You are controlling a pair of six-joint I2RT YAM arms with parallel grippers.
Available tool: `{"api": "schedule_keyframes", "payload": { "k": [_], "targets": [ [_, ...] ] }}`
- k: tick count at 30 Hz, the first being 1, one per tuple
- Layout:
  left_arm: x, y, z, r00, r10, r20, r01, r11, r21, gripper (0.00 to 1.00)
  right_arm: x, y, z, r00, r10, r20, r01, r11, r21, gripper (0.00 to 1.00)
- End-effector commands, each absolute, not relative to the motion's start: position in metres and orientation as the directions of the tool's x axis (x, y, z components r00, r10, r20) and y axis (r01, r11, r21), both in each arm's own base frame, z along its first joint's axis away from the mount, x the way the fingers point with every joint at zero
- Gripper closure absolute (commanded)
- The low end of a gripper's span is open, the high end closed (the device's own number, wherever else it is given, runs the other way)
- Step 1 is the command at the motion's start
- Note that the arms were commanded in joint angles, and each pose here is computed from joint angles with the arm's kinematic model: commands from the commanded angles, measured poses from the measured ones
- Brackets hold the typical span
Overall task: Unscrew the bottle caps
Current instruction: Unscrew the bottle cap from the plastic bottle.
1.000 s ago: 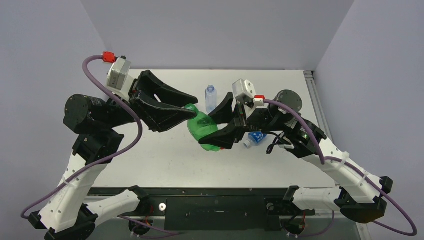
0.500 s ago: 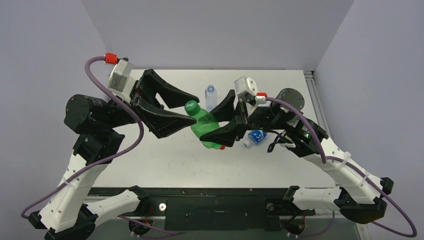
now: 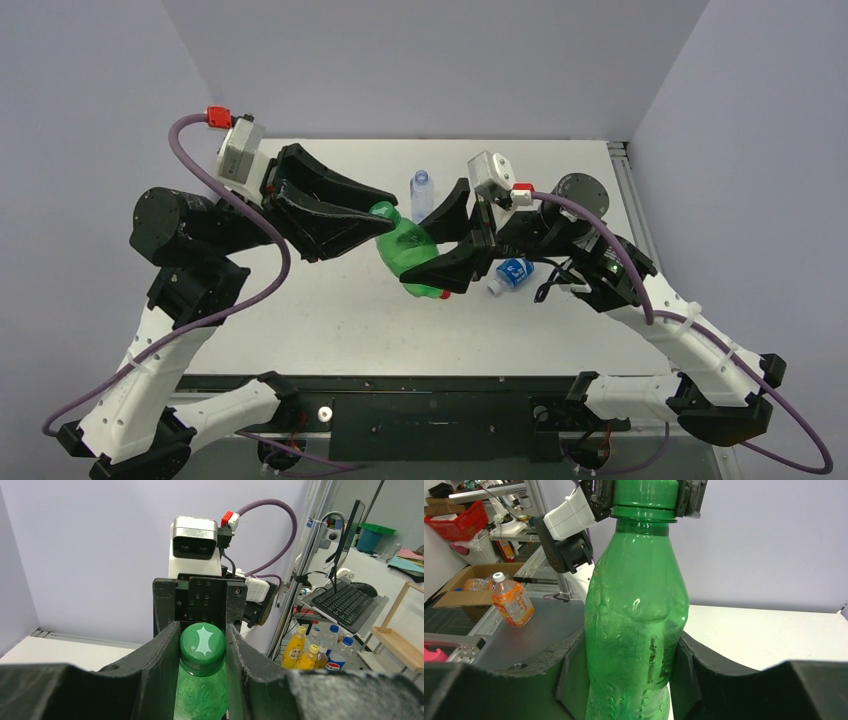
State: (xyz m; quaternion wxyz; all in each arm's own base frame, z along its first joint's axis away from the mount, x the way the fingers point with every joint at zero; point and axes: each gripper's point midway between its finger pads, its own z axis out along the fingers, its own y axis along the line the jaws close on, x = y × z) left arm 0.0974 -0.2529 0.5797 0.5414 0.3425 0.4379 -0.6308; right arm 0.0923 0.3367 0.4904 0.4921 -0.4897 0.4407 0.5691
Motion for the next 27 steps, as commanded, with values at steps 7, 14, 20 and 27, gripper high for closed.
{"api": "schedule_keyframes", "payload": {
  "k": [7, 14, 20, 27],
  "targets": [
    [0.113, -0.251, 0.58, -0.126, -0.406, -0.905, 0.984, 0.066, -0.167, 1.0, 0.14, 0.324, 0.49, 0.026, 0.076, -0.997, -0.993, 0.117, -0.017, 1.0],
    [0.136, -0.249, 0.574, -0.113, -0.409, -0.906, 0.965, 0.17, -0.198, 1.0, 0.167, 0.304, 0.487, 0.087, 0.0, -0.996, -0.942, 0.327, -0.082, 1.0],
    [0.151, -0.247, 0.576, -0.126, -0.433, -0.892, 0.945, 0.221, -0.24, 1.0, 0.182, 0.305, 0.465, 0.129, -0.138, -0.982, -0.871, 0.457, -0.179, 1.0],
    [0.156, -0.243, 0.584, -0.136, -0.465, -0.875, 0.93, 0.245, -0.275, 1.0, 0.212, 0.306, 0.454, 0.166, -0.236, -0.958, -0.673, 0.682, -0.285, 1.0]
  ]
}}
